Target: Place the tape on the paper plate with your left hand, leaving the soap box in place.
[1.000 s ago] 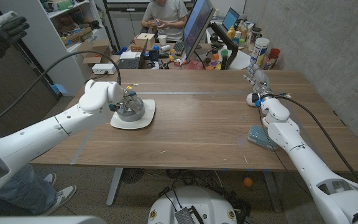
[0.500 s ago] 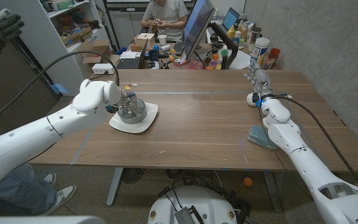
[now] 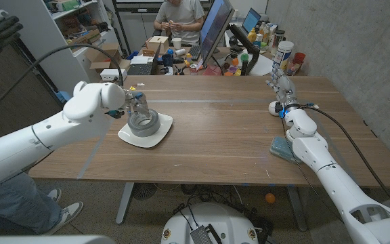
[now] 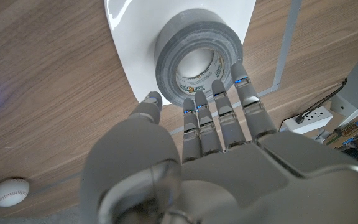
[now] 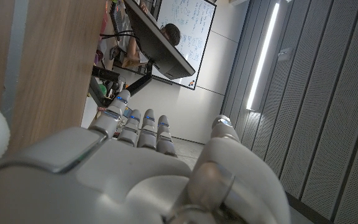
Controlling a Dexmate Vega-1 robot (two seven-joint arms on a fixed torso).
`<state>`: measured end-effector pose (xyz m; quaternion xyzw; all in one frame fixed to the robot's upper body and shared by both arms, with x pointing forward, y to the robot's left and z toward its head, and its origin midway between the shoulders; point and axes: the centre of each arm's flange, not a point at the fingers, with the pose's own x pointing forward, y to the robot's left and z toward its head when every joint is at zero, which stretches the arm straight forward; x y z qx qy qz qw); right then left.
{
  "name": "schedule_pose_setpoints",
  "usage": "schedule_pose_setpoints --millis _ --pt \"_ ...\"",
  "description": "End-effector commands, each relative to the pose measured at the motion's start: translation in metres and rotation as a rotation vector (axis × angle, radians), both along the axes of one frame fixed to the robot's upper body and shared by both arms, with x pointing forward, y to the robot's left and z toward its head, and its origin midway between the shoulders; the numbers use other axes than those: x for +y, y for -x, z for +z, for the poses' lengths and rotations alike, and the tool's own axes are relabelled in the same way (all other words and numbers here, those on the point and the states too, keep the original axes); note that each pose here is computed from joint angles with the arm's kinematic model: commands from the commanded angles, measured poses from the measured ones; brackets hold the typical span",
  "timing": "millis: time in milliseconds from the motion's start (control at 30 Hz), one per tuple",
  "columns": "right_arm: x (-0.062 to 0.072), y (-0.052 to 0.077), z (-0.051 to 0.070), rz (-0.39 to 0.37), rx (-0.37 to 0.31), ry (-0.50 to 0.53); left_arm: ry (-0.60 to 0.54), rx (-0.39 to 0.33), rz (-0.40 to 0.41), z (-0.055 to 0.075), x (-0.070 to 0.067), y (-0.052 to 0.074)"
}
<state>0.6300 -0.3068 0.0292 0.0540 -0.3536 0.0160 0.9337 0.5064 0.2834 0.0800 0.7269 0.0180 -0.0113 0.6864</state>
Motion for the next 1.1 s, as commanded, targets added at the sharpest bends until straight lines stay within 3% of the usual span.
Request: schedule_pose_setpoints --millis 33,333,633,1100 --pt "0.008 0.009 -0.003 0.005 -0.015 0.01 0.095 -0.118 -0.052 0.011 0.006 0.021" --pt "0.019 0.02 0.001 0.009 -0.045 0.043 0.379 -0.295 -0.206 0.019 0.03 0.028" --pt "0.029 0.033 0.004 -0.002 -0.067 0.058 0.635 -0.394 -0.376 0.022 0.043 0.016" --pt "0.043 0.044 -0.002 -0.019 -0.093 0.055 1.019 -0.334 -0.729 0.002 0.04 -0.029"
